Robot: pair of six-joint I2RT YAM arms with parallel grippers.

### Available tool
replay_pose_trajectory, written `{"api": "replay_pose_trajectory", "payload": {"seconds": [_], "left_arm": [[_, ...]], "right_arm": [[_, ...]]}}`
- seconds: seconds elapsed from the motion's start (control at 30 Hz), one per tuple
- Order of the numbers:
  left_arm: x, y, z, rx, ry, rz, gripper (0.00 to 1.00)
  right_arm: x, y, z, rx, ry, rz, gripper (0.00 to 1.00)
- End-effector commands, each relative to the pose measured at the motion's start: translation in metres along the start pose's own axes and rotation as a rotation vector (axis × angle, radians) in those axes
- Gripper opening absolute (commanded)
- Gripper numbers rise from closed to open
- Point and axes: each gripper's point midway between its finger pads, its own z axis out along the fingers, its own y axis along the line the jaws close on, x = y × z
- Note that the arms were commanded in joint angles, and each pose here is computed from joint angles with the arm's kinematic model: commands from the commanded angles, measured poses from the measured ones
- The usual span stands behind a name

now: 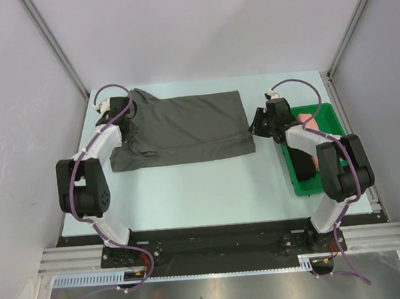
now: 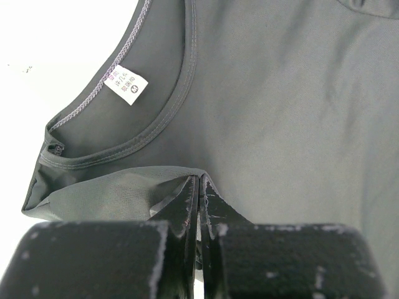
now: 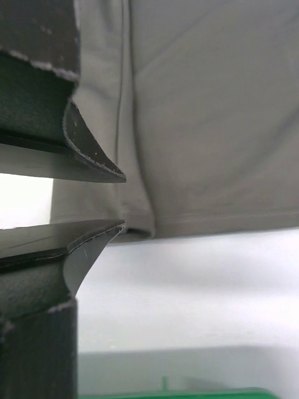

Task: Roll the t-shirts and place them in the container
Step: Fold the T-shirt at the center of the board.

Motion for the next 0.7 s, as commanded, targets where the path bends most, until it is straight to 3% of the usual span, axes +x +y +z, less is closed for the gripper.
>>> {"api": "replay_pose_trajectory", "payload": {"seconds": [0.0,0.67], "left_arm": [[-0.018,-0.012,-0.005,0.037,-0.032,-0.008,0.02],[-0.016,-0.011,-0.005,0.033,-0.029,-0.007,0.02]], "right_arm": [[0.009,-0.006,0.003,0.015,0.004,-0.007,0.34],[0.032,-0.006,0.028,-0.019,0.038,0.026,0.34]]}}
